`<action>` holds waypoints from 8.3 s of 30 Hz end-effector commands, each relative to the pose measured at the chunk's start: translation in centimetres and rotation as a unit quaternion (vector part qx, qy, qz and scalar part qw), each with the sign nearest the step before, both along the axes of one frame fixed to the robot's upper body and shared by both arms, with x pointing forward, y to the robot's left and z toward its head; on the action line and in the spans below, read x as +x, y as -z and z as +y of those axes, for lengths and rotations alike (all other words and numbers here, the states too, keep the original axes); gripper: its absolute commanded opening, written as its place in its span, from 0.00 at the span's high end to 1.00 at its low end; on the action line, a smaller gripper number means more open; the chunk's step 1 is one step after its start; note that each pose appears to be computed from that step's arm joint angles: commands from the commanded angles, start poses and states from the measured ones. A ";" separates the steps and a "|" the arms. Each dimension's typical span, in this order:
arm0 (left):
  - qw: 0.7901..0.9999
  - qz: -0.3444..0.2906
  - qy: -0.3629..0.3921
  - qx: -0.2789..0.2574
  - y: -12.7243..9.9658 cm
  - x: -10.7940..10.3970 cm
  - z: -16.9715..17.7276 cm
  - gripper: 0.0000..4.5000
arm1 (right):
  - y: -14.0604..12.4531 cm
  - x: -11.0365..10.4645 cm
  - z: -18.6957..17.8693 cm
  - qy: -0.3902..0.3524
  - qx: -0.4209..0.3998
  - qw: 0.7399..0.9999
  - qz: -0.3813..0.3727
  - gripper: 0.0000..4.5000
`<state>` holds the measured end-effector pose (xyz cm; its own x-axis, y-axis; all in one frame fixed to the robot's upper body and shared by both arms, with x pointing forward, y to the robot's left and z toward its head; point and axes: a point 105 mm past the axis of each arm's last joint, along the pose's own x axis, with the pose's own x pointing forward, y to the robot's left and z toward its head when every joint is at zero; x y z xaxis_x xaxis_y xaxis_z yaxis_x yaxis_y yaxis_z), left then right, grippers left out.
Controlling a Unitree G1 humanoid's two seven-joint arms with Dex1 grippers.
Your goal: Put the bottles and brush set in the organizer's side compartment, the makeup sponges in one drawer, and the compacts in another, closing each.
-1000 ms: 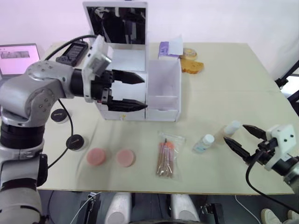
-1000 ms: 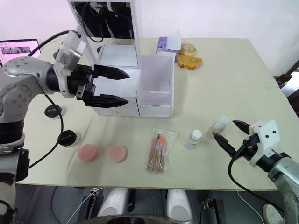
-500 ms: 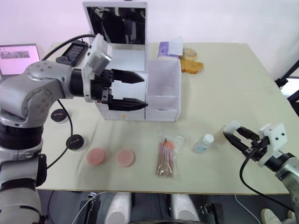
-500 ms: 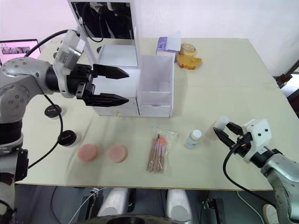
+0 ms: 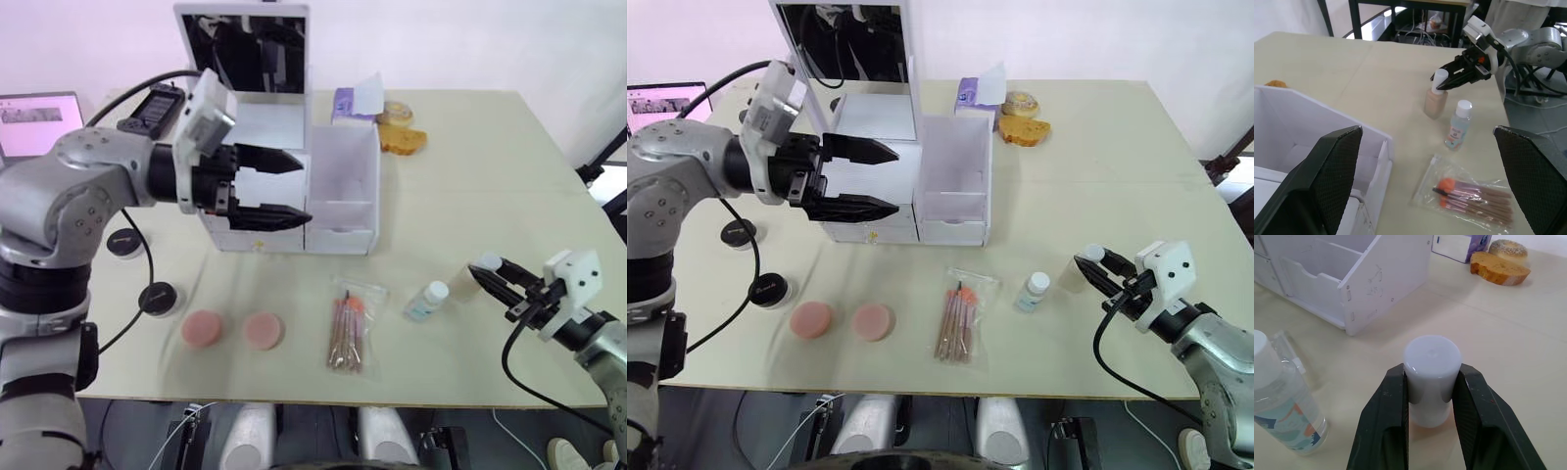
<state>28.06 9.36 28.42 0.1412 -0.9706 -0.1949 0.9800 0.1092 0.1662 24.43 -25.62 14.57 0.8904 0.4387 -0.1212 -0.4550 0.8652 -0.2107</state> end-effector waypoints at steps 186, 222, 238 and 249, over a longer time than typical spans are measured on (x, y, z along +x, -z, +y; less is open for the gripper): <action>1.000 0.002 0.000 -0.019 3.6 -0.8 3.6 0.00 | -3.6 -1.7 6.4 -0.233 -0.036 0.971 0.028 0.85; 0.949 -0.028 -0.305 -0.072 5.5 -6.5 13.0 0.00 | -14.0 12.3 19.3 -0.374 -0.079 0.923 0.043 0.85; 0.952 -0.033 -0.297 -0.071 5.1 -5.8 12.5 0.00 | -7.9 12.8 20.4 -0.359 -0.107 0.924 0.073 0.85; 0.954 -0.035 -0.290 -0.072 4.9 -5.4 12.2 0.00 | -7.5 12.6 20.4 -0.364 -0.109 0.923 0.065 0.42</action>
<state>22.81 21.81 22.77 0.6784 -0.7332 -0.0470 0.7315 0.6681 0.1361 37.51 -5.70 20.40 0.3524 0.8418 -0.4089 -0.9342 0.2901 -0.2077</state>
